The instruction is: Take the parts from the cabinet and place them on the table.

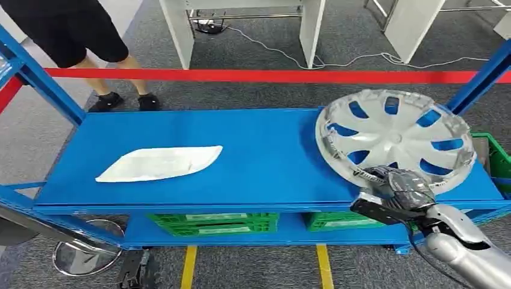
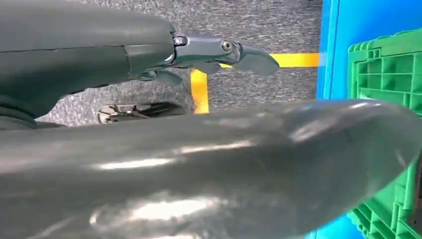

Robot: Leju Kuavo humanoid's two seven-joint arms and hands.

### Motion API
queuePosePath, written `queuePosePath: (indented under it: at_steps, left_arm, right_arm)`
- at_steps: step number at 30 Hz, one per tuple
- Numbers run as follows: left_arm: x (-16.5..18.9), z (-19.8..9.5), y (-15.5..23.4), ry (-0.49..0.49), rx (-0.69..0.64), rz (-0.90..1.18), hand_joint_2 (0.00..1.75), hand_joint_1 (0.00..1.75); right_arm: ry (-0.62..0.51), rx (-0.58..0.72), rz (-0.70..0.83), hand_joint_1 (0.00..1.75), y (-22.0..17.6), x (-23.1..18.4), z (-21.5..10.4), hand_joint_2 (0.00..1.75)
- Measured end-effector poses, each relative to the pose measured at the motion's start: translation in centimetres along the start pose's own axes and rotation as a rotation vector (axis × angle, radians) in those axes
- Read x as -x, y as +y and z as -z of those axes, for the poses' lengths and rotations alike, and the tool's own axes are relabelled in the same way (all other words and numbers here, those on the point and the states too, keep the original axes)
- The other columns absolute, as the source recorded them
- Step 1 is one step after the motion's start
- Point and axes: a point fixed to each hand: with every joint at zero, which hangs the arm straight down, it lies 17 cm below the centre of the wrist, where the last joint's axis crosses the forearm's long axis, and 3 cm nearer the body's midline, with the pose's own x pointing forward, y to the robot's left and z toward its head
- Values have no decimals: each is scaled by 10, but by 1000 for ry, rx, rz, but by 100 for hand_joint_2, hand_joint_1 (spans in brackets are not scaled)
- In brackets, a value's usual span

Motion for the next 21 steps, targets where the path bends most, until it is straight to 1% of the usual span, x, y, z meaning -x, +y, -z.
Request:
queuePosePath:
  at_steps: [3, 7, 11, 21]
  left_arm:
    - [-3, 1, 2, -6, -4, 2, 0, 0]
    - [-4, 1, 0, -8, -1, 2, 0, 0]
    - [-7, 2, -3, -13, 3, 7, 0, 0]
    - [-8, 2, -3, -17, 6, 17, 0, 0]
  right_arm:
    - [3, 28, 3, 175, -6, -1, 3, 175]
    - [-15, 38, 12, 175, -4, -8, -1, 175]
    - [-18, 90, 12, 175, -13, -9, -2, 175]
    - [-12, 104, 30, 175, -13, -13, -6, 175]
